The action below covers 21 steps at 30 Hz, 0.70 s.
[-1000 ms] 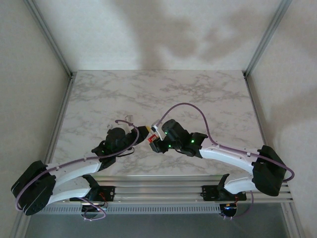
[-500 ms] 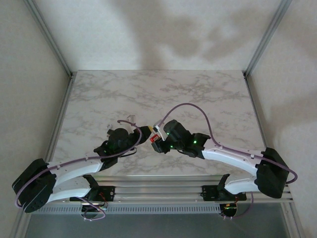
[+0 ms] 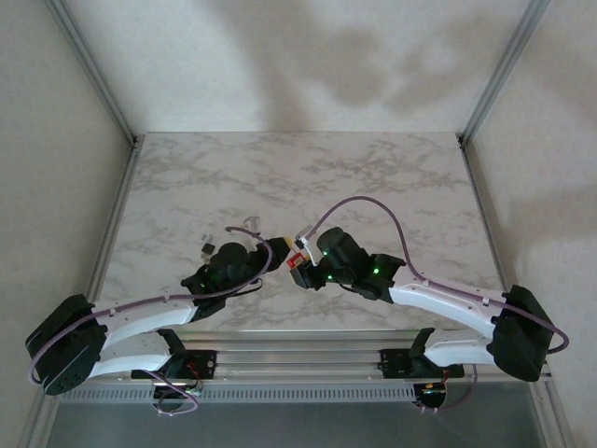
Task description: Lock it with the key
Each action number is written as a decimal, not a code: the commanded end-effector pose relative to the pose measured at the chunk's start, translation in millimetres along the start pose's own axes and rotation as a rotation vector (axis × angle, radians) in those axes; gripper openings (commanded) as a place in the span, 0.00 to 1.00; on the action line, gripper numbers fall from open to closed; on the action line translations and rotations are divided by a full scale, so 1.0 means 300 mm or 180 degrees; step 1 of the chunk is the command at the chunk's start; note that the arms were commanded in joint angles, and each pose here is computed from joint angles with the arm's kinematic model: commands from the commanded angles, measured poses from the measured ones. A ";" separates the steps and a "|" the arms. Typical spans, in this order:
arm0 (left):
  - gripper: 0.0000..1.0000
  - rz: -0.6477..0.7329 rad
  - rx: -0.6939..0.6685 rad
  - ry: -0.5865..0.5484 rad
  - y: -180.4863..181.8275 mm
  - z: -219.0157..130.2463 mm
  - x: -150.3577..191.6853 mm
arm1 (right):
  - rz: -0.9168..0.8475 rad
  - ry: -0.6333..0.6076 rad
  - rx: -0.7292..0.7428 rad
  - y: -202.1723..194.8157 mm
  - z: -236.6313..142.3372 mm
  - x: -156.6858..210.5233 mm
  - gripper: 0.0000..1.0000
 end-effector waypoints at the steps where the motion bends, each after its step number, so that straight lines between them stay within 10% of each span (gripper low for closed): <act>1: 0.00 0.0015 0.0175 0.0832 -0.042 -0.016 0.187 | 0.0239 -0.1179 0.0192 -0.051 -0.086 -0.299 0.00; 21: 0.36 0.0162 0.0099 0.0589 -0.080 -0.043 0.092 | 0.0125 -0.0950 0.0131 -0.044 -0.082 -0.232 0.00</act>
Point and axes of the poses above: each hand's point on the last joint's axis, 136 mm out from that joint toward the fingers, its own z axis out along the fingers, its own y axis along the line the jaws close on, x = y × z, the point moved 2 cm from there along -z, back along the fingers
